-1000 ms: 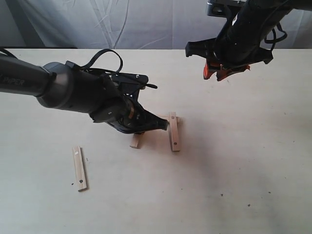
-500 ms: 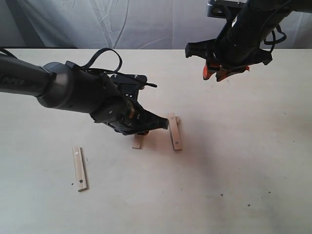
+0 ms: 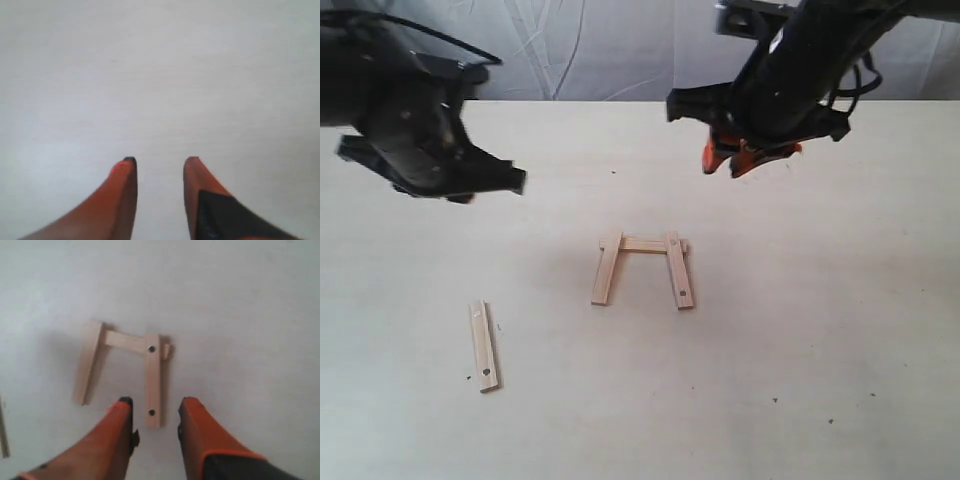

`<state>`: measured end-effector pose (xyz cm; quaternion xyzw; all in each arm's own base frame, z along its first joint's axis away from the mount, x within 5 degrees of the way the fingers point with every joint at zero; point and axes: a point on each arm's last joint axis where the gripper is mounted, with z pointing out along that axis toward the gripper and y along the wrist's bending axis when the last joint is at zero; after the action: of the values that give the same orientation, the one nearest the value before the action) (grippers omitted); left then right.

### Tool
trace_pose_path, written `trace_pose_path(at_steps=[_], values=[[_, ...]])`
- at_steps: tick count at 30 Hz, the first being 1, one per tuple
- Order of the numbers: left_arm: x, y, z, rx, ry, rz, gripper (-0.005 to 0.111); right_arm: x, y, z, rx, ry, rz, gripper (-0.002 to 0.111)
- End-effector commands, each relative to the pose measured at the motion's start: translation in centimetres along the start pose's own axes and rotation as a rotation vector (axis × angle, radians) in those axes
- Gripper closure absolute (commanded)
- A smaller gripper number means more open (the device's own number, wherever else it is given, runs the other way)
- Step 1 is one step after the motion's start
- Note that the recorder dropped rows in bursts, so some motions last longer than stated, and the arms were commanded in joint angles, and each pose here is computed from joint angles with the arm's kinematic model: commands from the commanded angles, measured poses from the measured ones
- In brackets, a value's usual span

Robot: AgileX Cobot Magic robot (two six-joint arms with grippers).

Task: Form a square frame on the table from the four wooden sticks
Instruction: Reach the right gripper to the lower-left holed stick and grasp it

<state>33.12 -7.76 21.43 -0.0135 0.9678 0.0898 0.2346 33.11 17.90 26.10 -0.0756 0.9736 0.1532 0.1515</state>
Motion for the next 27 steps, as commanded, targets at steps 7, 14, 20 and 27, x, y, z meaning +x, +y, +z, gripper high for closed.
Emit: trace_pose_path(at_steps=[7, 14, 20, 27], values=[[-0.2, 9.5, -7.4, 0.046, -0.080, -0.157, 0.107, 7.6, 12.5, 7.9, -0.084, 0.156, -0.232, 0.076], [0.7, 10.0, -10.6, 0.305, -0.108, -0.150, 0.107, 9.8, 20.3, 12.1, -0.064, 0.210, -0.379, 0.076], [0.5, 11.7, -10.4, 0.318, -0.139, -0.230, 0.107, 9.6, 22.6, 15.1, -0.011, 0.212, -0.420, 0.063], [0.3, 11.8, -10.4, 0.314, -0.156, -0.233, 0.107, 9.7, 22.4, 17.5, 0.066, 0.221, -0.413, 0.063]])
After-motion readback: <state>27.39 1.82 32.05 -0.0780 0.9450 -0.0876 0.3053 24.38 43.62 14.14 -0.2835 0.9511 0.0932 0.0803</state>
